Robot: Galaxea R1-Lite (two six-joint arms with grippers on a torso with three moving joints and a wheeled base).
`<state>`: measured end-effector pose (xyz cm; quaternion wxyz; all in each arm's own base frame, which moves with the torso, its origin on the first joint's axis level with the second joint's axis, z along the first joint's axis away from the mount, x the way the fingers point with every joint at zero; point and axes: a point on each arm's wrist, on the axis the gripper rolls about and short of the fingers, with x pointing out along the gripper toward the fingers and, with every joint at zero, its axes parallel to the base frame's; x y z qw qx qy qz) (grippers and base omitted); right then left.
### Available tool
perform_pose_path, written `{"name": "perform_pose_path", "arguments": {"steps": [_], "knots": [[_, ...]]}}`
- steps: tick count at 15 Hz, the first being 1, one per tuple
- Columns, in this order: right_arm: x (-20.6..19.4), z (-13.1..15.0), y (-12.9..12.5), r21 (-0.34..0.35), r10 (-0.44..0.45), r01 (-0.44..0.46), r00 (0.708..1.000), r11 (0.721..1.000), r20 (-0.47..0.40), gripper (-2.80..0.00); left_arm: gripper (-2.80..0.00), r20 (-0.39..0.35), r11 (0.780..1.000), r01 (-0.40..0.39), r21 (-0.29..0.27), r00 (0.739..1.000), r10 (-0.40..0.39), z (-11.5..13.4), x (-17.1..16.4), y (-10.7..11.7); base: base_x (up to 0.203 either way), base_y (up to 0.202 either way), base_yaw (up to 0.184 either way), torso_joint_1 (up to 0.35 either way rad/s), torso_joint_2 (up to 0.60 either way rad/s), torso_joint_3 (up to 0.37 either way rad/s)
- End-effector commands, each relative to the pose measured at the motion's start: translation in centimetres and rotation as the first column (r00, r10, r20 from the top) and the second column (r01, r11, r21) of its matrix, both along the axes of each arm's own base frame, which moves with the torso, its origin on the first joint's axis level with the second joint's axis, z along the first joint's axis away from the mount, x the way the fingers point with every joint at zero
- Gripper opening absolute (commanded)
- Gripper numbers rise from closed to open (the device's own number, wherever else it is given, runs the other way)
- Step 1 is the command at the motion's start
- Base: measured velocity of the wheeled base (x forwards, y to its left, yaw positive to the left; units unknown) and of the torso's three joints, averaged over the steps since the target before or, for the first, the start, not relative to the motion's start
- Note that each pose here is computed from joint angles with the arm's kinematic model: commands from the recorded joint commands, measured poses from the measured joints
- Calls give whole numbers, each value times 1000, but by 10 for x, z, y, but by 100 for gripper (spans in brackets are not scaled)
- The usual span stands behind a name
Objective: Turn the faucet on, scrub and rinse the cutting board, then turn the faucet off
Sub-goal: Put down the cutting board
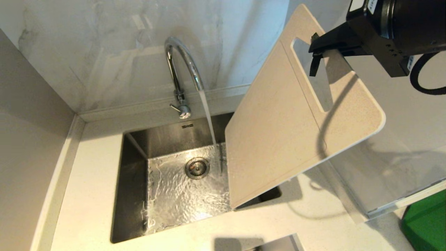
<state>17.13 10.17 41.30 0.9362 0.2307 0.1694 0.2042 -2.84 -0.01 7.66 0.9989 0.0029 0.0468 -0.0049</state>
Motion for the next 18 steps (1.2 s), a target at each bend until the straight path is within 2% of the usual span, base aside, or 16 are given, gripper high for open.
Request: {"name": "perform_pose_path", "arguments": {"steps": [1, 8, 11, 18], "knots": [[-2, 0, -2, 1, -4, 4, 1000, 1000, -2, -280, -280, -3, 1000, 0, 0, 1000, 0, 0, 0, 0, 0, 0, 0, 0, 0, 0], [-17, 6, -11, 10, -40, 39, 999, 999, 21, -280, -280, -3, 1000, 1, 0, 1000, -1, 0, 0, 0, 0, 0, 0, 0, 0, 0], [-19, 4, -14, 58, -92, 94, 995, 994, -32, -280, -280, -3, 1000, 0, 0, 1000, 0, 0, 0, 0, 0, 0, 0, 0, 0, 0], [-31, 3, -22, 73, -138, 143, 988, 987, -67, -280, -280, -3, 1000, 0, 0, 1000, 0, 0, 0, 0, 0, 0, 0, 0, 0, 0]]}}
